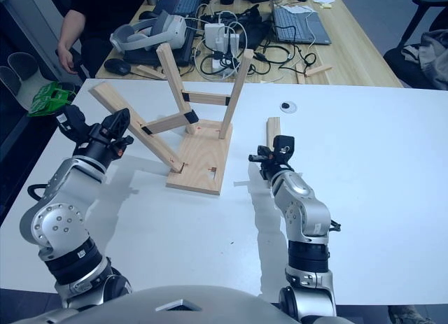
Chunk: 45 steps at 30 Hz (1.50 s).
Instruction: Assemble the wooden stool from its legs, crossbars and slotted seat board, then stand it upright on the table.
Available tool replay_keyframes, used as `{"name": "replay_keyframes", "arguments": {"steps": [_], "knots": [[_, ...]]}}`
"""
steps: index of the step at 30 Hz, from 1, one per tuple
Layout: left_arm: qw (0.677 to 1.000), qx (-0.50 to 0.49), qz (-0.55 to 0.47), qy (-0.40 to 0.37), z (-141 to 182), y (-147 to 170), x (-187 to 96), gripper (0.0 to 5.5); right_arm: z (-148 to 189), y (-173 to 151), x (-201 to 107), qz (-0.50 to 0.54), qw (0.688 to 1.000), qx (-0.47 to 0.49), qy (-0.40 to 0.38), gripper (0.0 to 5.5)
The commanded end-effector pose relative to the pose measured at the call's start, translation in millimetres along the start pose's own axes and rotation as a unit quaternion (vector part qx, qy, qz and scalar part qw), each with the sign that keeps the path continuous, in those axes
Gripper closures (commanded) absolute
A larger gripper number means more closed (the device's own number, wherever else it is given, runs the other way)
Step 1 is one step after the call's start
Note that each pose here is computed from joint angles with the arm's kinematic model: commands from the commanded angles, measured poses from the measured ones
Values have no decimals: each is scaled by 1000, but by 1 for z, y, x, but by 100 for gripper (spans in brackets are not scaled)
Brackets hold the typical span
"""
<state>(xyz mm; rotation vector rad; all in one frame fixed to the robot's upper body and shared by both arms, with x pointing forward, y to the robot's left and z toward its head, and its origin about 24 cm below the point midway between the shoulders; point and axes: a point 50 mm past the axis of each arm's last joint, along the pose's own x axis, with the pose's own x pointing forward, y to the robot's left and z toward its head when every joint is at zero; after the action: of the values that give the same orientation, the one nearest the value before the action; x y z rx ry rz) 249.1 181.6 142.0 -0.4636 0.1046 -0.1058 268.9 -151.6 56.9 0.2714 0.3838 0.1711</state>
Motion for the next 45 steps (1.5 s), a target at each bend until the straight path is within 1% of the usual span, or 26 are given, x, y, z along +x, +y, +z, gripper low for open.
{"name": "replay_keyframes", "arguments": {"steps": [1,5,9,14,19,22,27,30,35,39,45], "knots": [[1000,14,-2,4,0,0,-3,446,0,0,-2,4,1000,6,-5,550],[1000,18,-6,17,-5,-4,-2,446,1,0,-2,5,1000,7,-6,550],[999,47,21,17,-6,-1,1,446,1,1,-1,8,1000,9,-9,550],[996,83,8,-13,-7,-11,13,446,2,2,0,14,1000,9,-10,550],[994,107,2,-24,-22,-8,20,446,3,4,2,20,1000,7,-11,550],[994,105,1,-33,-29,-8,23,446,3,4,2,21,1000,7,-12,550],[994,97,0,-55,-35,-15,37,446,4,4,2,22,1000,7,-11,550],[993,106,-6,-56,-36,-14,31,446,4,4,2,23,1000,6,-11,550],[990,136,-20,-33,-35,-3,13,446,3,2,1,22,1000,10,-11,550],[989,141,-51,-13,-33,-3,3,446,2,1,0,22,1000,12,-10,550],[988,145,-58,-3,-35,-4,-1,446,2,-1,1,22,1000,13,-9,550]]}}
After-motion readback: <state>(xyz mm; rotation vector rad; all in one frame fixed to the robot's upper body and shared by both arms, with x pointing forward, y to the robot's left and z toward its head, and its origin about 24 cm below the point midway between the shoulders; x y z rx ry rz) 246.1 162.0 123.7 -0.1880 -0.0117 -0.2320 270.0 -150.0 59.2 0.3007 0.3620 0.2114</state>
